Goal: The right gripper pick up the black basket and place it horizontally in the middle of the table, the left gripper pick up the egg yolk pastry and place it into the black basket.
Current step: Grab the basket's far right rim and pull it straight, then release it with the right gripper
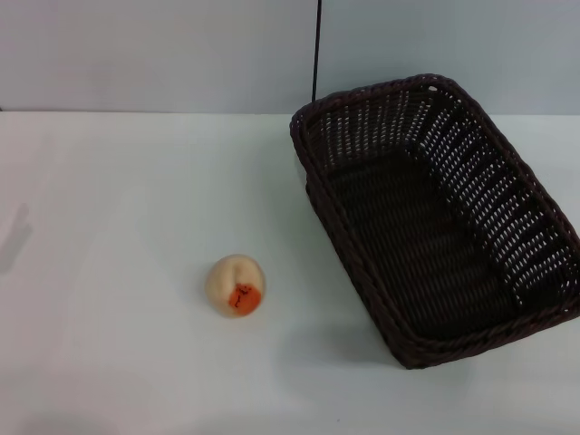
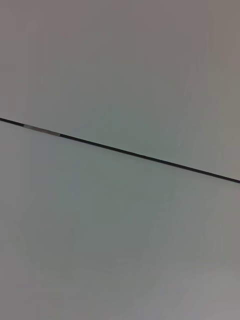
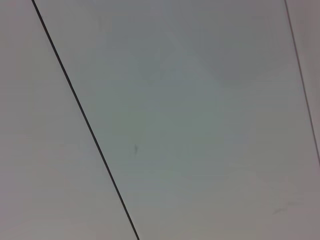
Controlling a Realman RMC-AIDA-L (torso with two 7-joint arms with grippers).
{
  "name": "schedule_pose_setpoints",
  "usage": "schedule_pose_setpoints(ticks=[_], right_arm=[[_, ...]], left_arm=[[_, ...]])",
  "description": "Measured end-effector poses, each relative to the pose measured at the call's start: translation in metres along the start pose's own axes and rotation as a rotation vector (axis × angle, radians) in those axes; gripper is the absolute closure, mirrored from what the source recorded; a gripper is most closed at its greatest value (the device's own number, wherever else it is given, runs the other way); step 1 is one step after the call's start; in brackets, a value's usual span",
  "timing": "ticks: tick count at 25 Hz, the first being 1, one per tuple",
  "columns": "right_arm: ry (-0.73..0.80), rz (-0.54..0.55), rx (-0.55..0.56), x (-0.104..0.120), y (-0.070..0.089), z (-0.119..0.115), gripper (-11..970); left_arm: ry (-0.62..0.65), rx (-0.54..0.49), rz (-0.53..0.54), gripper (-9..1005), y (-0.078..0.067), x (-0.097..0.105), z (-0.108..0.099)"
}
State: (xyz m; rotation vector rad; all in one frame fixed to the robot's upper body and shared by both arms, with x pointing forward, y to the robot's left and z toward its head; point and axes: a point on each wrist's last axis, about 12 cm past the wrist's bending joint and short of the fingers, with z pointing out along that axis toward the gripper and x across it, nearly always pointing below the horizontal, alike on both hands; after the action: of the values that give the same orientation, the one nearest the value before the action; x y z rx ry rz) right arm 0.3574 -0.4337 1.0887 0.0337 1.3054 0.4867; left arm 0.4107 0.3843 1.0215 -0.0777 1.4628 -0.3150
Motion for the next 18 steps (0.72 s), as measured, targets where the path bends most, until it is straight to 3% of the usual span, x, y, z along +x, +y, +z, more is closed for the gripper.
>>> schedule_pose_setpoints(ticks=[6, 10, 12, 13, 15, 18], right_arm=[[0.006, -0.006, -0.002, 0.000, 0.000, 0.000, 221], [0.093, 0.023, -0.029, -0.010, -0.007, 0.006, 221], [0.169, 0.041, -0.043, -0.026, -0.013, 0.016, 222], [0.269, 0.051, -0.056, -0.047, -0.018, 0.030, 222], [0.326, 0.046, -0.060, -0.057, -0.018, 0.038, 222], [0.577, 0.026, -0.059, -0.098, -0.013, 0.082, 222]], left_arm=[[0.003, 0.005, -0.002, 159, -0.001, 0.001, 0.007], [0.007, 0.008, -0.003, 159, -0.002, 0.001, 0.011], [0.006, 0.012, -0.002, 159, -0.002, 0.001, 0.013], [0.005, 0.013, -0.001, 160, -0.002, 0.001, 0.014], [0.006, 0.014, 0.000, 160, -0.002, 0.001, 0.015], [0.009, 0.020, 0.002, 160, -0.002, 0.001, 0.018]])
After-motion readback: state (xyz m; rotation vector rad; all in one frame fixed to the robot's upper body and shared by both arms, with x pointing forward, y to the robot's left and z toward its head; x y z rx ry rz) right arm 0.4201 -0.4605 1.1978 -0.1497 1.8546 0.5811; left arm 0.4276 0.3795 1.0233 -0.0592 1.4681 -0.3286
